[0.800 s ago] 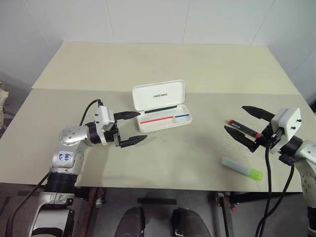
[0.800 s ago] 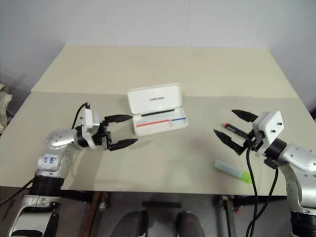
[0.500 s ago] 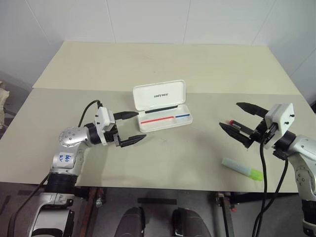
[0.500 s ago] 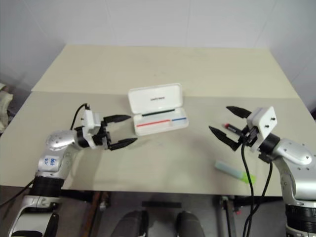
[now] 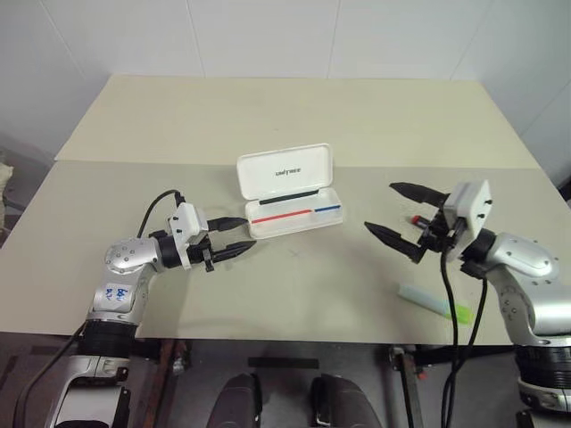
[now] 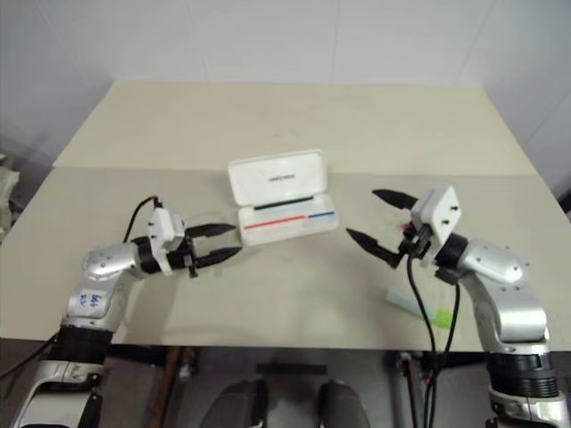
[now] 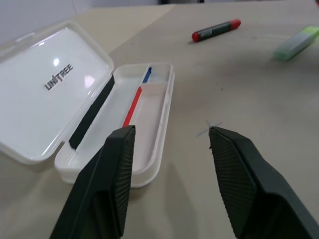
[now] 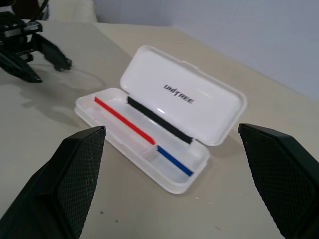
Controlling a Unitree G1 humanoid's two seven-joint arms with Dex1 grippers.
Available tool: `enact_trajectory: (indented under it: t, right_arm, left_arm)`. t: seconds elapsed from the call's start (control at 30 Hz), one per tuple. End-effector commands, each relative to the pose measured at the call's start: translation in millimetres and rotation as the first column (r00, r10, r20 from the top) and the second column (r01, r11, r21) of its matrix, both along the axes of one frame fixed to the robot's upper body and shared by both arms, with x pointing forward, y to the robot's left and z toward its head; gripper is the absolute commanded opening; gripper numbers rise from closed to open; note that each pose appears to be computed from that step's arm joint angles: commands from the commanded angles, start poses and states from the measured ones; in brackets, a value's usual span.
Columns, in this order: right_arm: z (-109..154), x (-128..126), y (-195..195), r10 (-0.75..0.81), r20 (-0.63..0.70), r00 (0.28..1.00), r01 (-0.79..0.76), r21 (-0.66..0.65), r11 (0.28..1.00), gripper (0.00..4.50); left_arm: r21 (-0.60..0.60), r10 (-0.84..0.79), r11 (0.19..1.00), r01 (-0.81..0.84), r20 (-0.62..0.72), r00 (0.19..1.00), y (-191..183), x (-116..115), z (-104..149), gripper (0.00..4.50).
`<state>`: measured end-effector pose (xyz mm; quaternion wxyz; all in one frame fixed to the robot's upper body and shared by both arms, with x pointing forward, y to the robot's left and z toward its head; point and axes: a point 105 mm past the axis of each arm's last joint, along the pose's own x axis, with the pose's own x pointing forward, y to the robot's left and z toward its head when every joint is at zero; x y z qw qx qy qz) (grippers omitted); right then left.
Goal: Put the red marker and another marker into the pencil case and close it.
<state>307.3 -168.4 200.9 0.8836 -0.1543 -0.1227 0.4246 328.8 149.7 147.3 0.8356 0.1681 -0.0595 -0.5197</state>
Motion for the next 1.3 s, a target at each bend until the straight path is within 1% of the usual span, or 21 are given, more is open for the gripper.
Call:
enact_trajectory:
  t: [0.03,0.23,0.3,0.5,0.67,0.93,1.07,1.3]
  right_arm:
    - [6.1,-5.8,9.1,0.026,0.041,0.999,-0.026,0.015,1.0,4.5]
    - [7.7,-10.1,33.1,0.091,0.049,0.995,-0.093,0.041,0.995,4.5]
    - [8.8,-11.2,36.9,0.108,0.053,0.993,-0.111,0.042,0.993,4.5]
    - [14.9,-13.7,48.1,0.124,0.075,0.989,-0.129,0.067,0.989,4.5]
    - [17.6,-16.5,52.2,0.133,0.081,0.988,-0.139,0.078,0.987,4.5]
    - [20.7,-19.7,54.9,0.145,0.089,0.985,-0.152,0.084,0.985,4.5]
    - [23.5,-20.3,55.9,0.145,0.099,0.984,-0.154,0.089,0.984,4.5]
    - [35.9,-19.9,54.1,0.15,0.136,0.979,-0.163,0.086,0.983,4.5]
  left_arm:
    - [0.035,-0.001,0.999,0.0,0.042,0.999,-5.4,5.6,12.8,2.46]
    - [0.069,-0.021,0.997,0.019,0.032,0.999,-16.3,22.3,21.9,2.46]
    - [0.088,-0.033,0.996,0.031,0.016,0.999,-21.3,26.2,21.4,2.46]
    - [0.195,-0.08,0.976,0.093,-0.073,0.994,-26.0,30.2,7.8,2.46]
    - [0.262,-0.095,0.957,0.12,-0.108,0.99,-27.0,31.4,-0.6,2.46]
    - [0.289,-0.083,0.951,0.111,-0.109,0.991,-35.8,39.7,-4.3,2.46]
    - [0.359,-0.092,0.924,0.132,-0.127,0.988,-39.2,38.0,-14.7,2.46]
    - [0.426,-0.062,0.893,0.145,-0.203,0.977,-38.8,42.0,-17.4,2.46]
